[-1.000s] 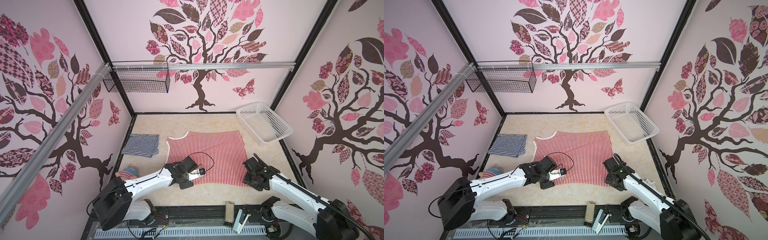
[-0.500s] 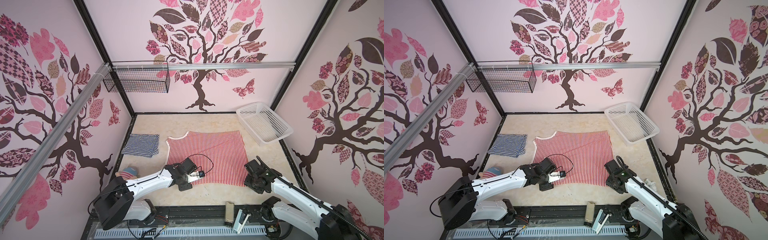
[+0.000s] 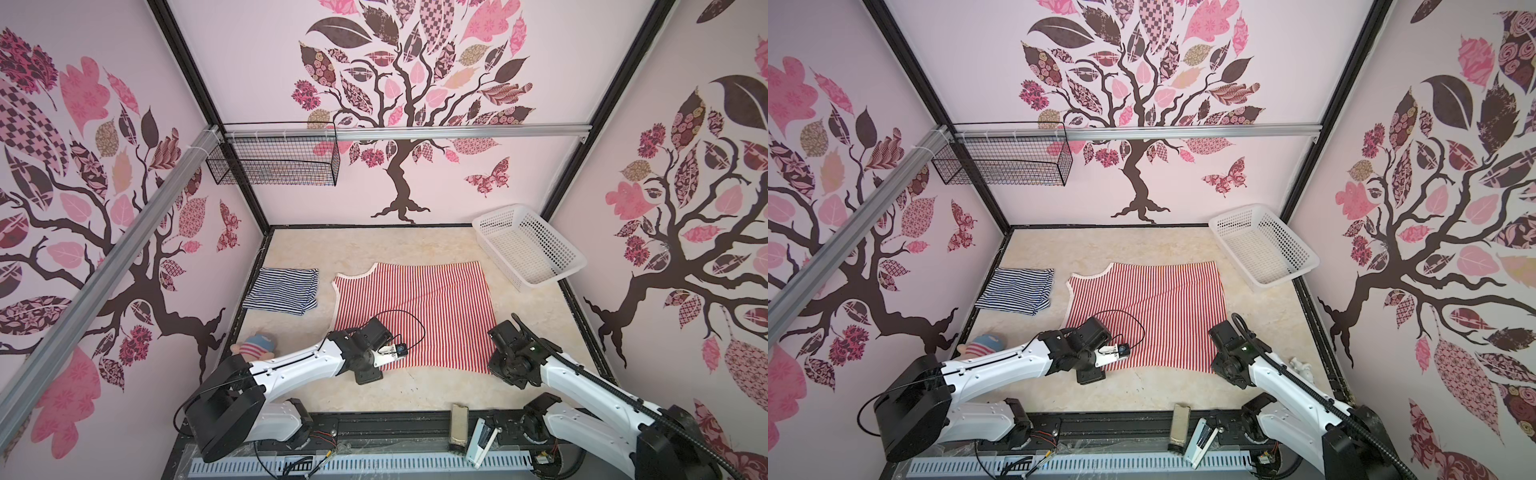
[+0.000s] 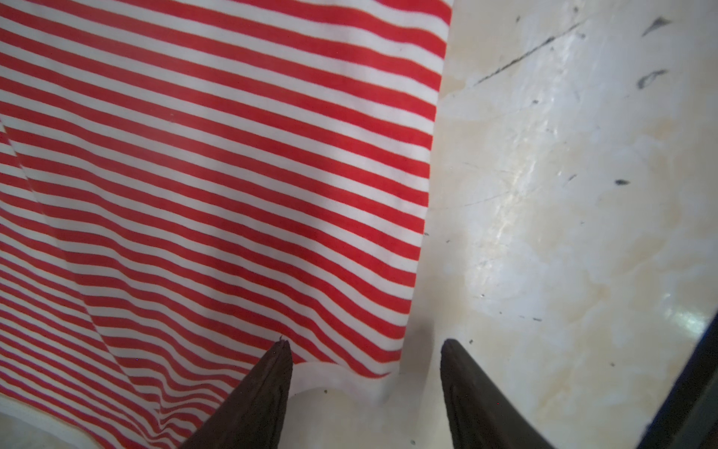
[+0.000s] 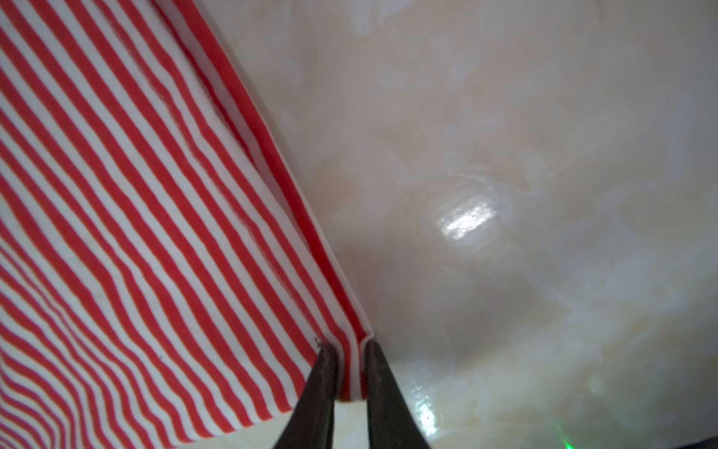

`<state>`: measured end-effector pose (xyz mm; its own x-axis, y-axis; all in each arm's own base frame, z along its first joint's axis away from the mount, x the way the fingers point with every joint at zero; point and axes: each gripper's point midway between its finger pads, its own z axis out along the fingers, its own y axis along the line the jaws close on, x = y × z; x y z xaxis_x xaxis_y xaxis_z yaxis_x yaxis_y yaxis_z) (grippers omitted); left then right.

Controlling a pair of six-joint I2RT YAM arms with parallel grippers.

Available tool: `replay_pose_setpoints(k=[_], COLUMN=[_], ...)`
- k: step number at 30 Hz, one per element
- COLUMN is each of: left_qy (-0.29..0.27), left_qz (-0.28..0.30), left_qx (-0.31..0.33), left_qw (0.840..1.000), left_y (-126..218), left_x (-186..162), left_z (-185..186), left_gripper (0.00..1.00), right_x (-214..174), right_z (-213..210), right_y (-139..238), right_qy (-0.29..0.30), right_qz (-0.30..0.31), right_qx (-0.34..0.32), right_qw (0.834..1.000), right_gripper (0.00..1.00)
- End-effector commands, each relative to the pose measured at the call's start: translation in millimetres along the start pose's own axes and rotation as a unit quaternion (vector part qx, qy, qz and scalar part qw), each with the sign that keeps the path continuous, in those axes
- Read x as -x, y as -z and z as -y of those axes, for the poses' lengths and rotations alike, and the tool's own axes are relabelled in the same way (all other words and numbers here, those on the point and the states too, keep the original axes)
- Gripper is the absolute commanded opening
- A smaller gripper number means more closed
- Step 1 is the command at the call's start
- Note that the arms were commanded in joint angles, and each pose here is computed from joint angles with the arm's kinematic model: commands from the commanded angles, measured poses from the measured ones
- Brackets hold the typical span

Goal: Fold and stack the tank tops
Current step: 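Grasp both hem corners and drag the red tank top toward the robot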

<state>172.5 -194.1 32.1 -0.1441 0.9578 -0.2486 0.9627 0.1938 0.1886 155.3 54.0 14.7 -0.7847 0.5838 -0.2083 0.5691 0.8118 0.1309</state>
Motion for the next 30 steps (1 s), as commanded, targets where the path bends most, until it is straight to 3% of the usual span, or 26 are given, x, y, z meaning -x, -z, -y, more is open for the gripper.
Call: replay_pose_setpoints(k=[1, 9, 15, 22, 30], left_qy=[-0.003, -0.010, -0.011, -0.013, -0.016], left_qz=[0.004, -0.006, -0.022, -0.019, -0.025], left_qx=[0.002, 0.003, 0.011, -0.001, -0.027], left_qw=[1.000, 1.000, 1.000, 1.000, 0.999], left_y=[0, -5, -8, -10, -14], left_x=[-2, -5, -10, -9, -8], left_z=[2, 1, -1, 3, 10], left_gripper=[0.75, 0.76, 0.66, 0.63, 0.45], right_x=[-1, 8, 11, 13, 15], right_z=[-2, -12, -16, -20, -22], right_y=[1, 17, 22, 25, 28], right_qy=[0.002, 0.004, 0.007, 0.007, 0.008], right_qz=[-0.004, 0.011, 0.016, 0.017, 0.021], right_qx=[0.003, 0.023, 0.028, 0.035, 0.039], right_qw=[1.000, 1.000, 0.999, 0.999, 0.999], right_gripper=[0.11, 0.04, 0.03, 0.02, 0.00])
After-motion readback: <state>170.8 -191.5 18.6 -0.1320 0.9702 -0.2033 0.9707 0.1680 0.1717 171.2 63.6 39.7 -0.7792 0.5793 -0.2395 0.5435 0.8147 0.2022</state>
